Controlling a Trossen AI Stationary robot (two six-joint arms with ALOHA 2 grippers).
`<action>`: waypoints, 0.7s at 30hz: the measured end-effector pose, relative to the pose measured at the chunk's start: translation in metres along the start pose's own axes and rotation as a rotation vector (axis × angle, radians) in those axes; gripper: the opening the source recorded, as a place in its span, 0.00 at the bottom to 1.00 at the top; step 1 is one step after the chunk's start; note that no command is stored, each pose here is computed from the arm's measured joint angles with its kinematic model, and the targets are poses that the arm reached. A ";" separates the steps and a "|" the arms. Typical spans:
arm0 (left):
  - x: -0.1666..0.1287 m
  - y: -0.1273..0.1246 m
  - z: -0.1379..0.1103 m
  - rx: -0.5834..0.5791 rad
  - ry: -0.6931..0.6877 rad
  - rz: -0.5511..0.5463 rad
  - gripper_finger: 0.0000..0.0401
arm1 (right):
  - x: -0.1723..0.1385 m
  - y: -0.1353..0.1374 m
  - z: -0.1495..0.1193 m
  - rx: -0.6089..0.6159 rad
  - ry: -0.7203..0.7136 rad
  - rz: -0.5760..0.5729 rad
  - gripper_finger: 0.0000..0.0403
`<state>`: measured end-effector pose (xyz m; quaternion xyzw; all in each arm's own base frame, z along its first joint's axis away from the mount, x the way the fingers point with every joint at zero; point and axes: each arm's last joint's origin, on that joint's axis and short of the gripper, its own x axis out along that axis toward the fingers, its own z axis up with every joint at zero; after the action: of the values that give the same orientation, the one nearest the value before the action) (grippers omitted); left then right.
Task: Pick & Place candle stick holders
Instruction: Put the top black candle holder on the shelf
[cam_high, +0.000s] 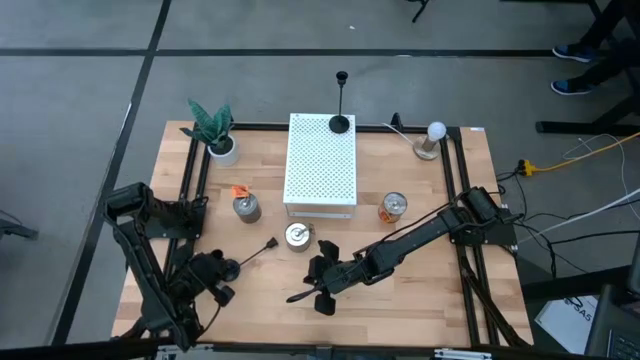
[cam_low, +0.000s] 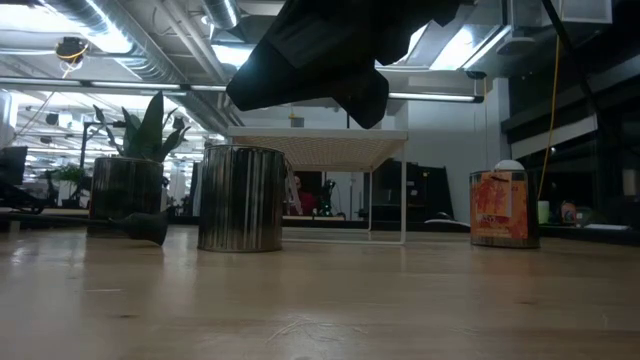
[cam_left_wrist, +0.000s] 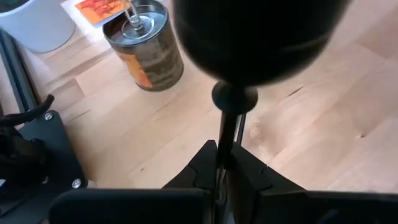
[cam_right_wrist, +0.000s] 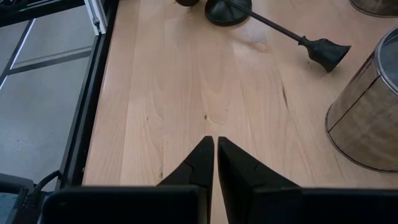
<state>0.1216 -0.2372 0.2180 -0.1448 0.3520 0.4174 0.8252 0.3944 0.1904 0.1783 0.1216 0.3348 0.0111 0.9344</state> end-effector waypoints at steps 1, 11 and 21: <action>0.000 0.000 0.000 0.001 -0.004 -0.002 0.04 | 0.000 0.000 0.000 0.000 0.000 0.000 0.06; -0.003 0.002 0.009 0.002 -0.035 -0.052 0.03 | 0.000 0.000 0.000 0.000 0.000 0.000 0.06; -0.012 0.015 0.048 0.024 -0.109 -0.175 0.03 | 0.000 0.000 0.000 -0.003 0.001 0.001 0.06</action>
<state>0.1268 -0.2092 0.2614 -0.1420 0.2974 0.3467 0.8781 0.3944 0.1904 0.1783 0.1203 0.3350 0.0123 0.9344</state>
